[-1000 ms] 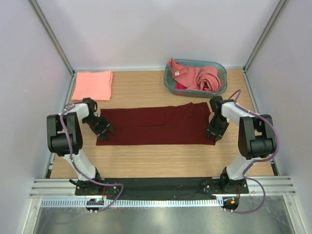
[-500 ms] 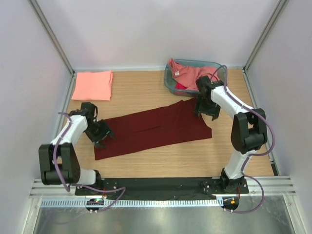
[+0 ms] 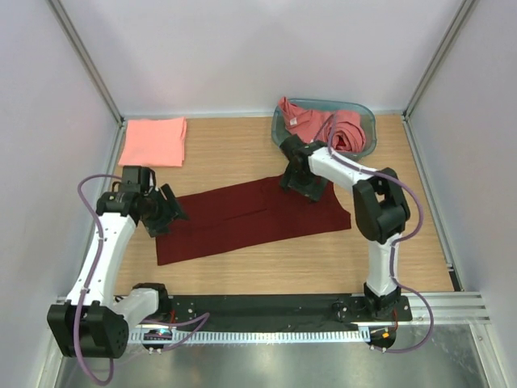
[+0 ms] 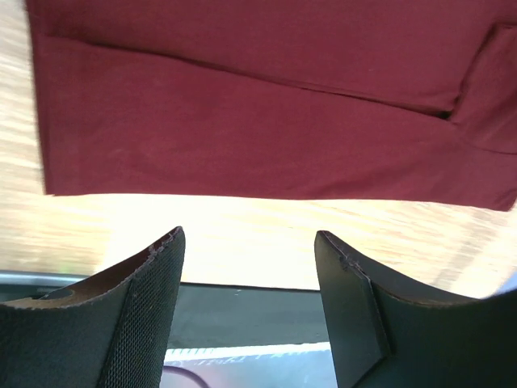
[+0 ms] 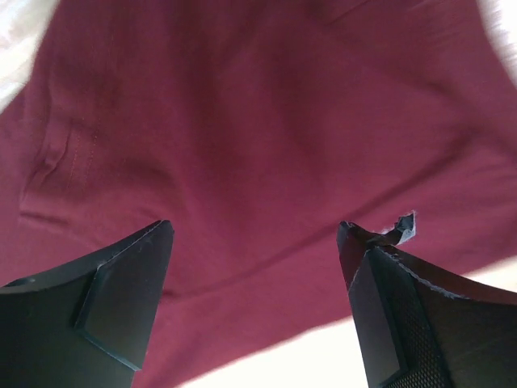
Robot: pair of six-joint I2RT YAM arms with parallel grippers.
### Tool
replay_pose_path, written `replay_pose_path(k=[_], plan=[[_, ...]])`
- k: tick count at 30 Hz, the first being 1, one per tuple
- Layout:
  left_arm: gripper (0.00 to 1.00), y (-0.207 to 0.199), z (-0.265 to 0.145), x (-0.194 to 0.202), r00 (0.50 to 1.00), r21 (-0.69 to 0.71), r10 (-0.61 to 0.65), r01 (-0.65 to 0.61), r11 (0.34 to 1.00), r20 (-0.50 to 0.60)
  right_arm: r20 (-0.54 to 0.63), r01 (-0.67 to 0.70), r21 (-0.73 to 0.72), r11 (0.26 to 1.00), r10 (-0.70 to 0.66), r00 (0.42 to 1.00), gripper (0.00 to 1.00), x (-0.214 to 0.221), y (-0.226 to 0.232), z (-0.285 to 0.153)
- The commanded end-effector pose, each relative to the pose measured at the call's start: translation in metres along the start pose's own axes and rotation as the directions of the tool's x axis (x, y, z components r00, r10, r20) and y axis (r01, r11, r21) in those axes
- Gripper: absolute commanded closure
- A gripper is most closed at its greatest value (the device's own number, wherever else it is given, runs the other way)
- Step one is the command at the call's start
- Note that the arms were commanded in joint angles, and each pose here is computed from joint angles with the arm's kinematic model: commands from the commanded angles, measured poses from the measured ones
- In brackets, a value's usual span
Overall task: Fold and stack the t-shirts
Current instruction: Fold the tshirt
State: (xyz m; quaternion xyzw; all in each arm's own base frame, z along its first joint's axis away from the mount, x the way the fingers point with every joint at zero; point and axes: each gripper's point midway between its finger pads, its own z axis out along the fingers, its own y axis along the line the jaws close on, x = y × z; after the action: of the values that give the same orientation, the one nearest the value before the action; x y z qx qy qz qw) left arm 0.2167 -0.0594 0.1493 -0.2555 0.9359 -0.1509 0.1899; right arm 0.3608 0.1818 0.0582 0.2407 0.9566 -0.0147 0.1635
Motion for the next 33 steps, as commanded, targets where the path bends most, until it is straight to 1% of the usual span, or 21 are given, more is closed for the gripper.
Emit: replay_pose_path(k=[1,3,6,9,10,11,14,15,17,19,20,21,23,24,25,26,27,28,30,32,33], plan=[[0.34,0.005,-0.012,-0.006,0.997,-0.029,0.061,-0.060,0.998,0.045,0.059,-0.122,-0.036,0.992,0.124,0.991,0.10,-0.003,0.034,0.012],[0.34,0.008,-0.014,-0.015,0.991,-0.055,0.104,-0.100,0.993,0.081,0.087,-0.107,-0.023,0.994,0.108,0.990,0.10,-0.003,0.038,0.018],[0.33,0.014,-0.007,-0.028,0.985,-0.116,0.149,-0.139,0.984,0.087,0.088,-0.070,-0.011,0.997,0.071,0.994,0.09,0.002,0.043,0.025],[0.33,0.015,0.018,-0.034,0.986,-0.153,0.168,-0.167,0.974,-0.009,0.063,-0.035,0.020,0.999,0.034,0.997,0.10,0.009,0.040,0.033],[0.32,0.016,0.024,-0.035,0.981,-0.159,0.192,-0.196,0.968,-0.039,0.062,-0.031,0.022,0.999,0.030,0.998,0.09,0.010,0.042,0.033],[0.31,0.020,0.038,-0.033,0.974,-0.191,0.198,-0.216,0.957,-0.113,0.056,-0.030,0.018,0.999,0.029,0.998,0.09,0.012,0.043,0.033],[0.27,0.015,0.047,-0.037,0.941,-0.217,0.272,-0.313,0.925,-0.199,0.038,-0.020,0.007,1.000,0.020,0.999,0.09,0.017,0.049,0.036],[0.26,0.014,0.047,-0.041,0.939,-0.236,0.289,-0.329,0.914,-0.189,0.027,-0.017,0.003,1.000,0.016,0.999,0.10,0.019,0.053,0.040],[0.23,0.002,0.050,-0.036,0.922,-0.242,0.335,-0.376,0.894,-0.193,-0.002,-0.005,-0.005,1.000,0.005,1.000,0.10,0.025,0.059,0.045],[0.21,0.002,0.046,-0.036,0.932,-0.273,0.323,-0.358,0.893,-0.165,-0.020,0.012,-0.021,1.000,-0.012,1.000,0.10,0.031,0.069,0.051],[0.22,0.002,0.043,-0.038,0.954,-0.293,0.274,-0.299,0.908,-0.124,-0.023,0.026,-0.022,0.999,-0.027,0.999,0.10,0.034,0.072,0.053],[0.22,-0.007,0.028,-0.044,0.962,-0.260,0.270,-0.270,0.927,-0.038,-0.025,0.067,-0.032,0.997,-0.068,0.997,0.10,0.043,0.079,0.053],[0.22,-0.012,0.016,-0.044,0.974,-0.222,0.223,-0.207,0.953,0.050,-0.024,0.110,-0.048,0.993,-0.111,0.993,0.11,0.049,0.095,0.055],[0.22,-0.016,0.010,-0.048,0.972,-0.195,0.211,-0.189,0.962,0.100,-0.015,0.156,-0.084,0.984,-0.158,0.987,0.11,0.057,0.111,0.049],[0.22,-0.019,-0.005,-0.049,0.967,-0.162,0.198,-0.171,0.972,0.164,-0.017,0.183,-0.088,0.979,-0.185,0.983,0.12,0.064,0.118,0.056],[0.22,-0.017,-0.011,-0.050,0.963,-0.165,0.188,-0.157,0.974,0.194,-0.016,0.210,-0.105,0.972,-0.213,0.977,0.12,0.072,0.127,0.056],[0.22,-0.015,-0.016,-0.048,0.964,-0.164,0.171,-0.138,0.977,0.204,0.003,0.228,-0.143,0.963,-0.230,0.973,0.12,0.072,0.144,0.049],[0.22,-0.013,-0.025,-0.046,0.959,-0.153,0.163,-0.130,0.980,0.230,-0.001,0.275,-0.160,0.948,-0.278,0.960,0.13,0.085,0.153,0.049],[0.22,-0.006,-0.026,-0.038,0.964,-0.158,0.139,-0.105,0.982,0.225,-0.005,0.320,-0.185,0.929,-0.327,0.945,0.14,0.100,0.168,0.059],[0.22,-0.004,-0.031,-0.034,0.961,-0.140,0.126,-0.093,0.986,0.248,0.026,0.362,-0.260,0.895,-0.368,0.929,0.14,0.109,0.198,0.049],[0.22,0.000,-0.028,-0.030,0.963,-0.141,0.120,-0.087,0.986,0.241,0.023,0.379,-0.253,0.890,-0.386,0.922,0.14,0.115,0.201,0.061]])
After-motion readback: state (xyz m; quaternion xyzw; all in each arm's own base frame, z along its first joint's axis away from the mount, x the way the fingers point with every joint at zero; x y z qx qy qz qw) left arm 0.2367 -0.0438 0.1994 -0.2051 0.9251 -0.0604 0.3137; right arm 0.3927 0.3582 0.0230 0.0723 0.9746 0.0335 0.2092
